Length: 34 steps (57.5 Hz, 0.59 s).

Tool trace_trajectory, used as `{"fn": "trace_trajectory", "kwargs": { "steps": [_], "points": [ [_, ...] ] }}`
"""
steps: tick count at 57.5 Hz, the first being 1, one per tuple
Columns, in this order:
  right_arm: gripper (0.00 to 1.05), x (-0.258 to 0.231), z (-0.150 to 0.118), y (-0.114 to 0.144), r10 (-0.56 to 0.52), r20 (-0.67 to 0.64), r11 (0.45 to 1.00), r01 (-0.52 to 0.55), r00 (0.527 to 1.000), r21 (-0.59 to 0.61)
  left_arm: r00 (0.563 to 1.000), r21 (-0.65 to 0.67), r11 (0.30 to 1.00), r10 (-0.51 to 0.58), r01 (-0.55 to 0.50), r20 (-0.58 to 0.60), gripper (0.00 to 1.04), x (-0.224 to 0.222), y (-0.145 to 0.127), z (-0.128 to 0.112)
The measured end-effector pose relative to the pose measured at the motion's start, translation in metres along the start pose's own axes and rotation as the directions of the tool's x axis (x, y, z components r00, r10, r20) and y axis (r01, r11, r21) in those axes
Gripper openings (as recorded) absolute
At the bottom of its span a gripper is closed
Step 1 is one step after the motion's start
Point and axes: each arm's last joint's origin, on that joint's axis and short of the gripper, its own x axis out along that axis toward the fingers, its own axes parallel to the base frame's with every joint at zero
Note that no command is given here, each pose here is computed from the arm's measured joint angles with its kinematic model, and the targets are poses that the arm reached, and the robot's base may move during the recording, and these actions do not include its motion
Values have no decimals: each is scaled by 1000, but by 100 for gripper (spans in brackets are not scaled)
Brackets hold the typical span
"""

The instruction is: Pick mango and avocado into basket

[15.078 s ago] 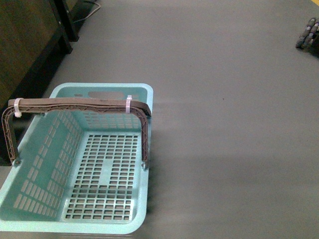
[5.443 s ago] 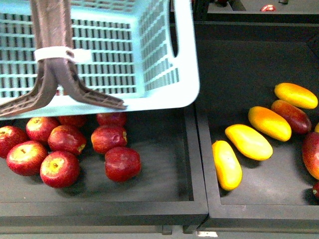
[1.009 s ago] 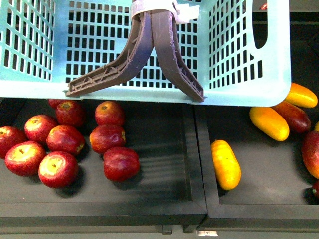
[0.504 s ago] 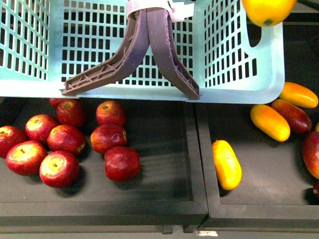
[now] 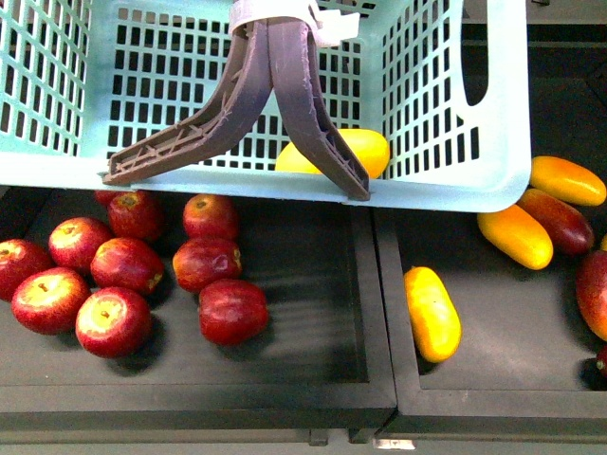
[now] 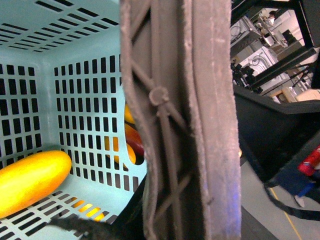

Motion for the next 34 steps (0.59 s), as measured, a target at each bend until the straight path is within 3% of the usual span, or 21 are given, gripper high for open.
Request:
{"fn": "trace_trajectory", "kwargs": {
  "steps": [5,11,14,19,28,34],
  "points": [
    [96,-35,9,-22,-93,-9,992,92,996,-84,1000,1,1000,0,0,0,14,0,0,0],
    [93,-72,-9,-39,-216,-1,964,213,976,-156,1000,0,1000,0,0,0,14,0,0,0],
    [85,-84,-19,-43,-258,109,945,274,960,-181,1000,0,1000,-1,1,-1,14,0,0,0],
    [73,-96,-29,-45,-242,207,938,283,948,-199,1000,2,1000,-7,7,-5,14,0,-1,-1],
    [41,-116,-54,-52,-227,219,934,276,949,-226,1000,-5,1000,-10,10,-6,14,0,-1,-1],
    [25,-126,-63,-59,-234,217,931,283,948,-230,1000,-1,1000,-7,7,-5,14,0,-1,-1]
  ]
}}
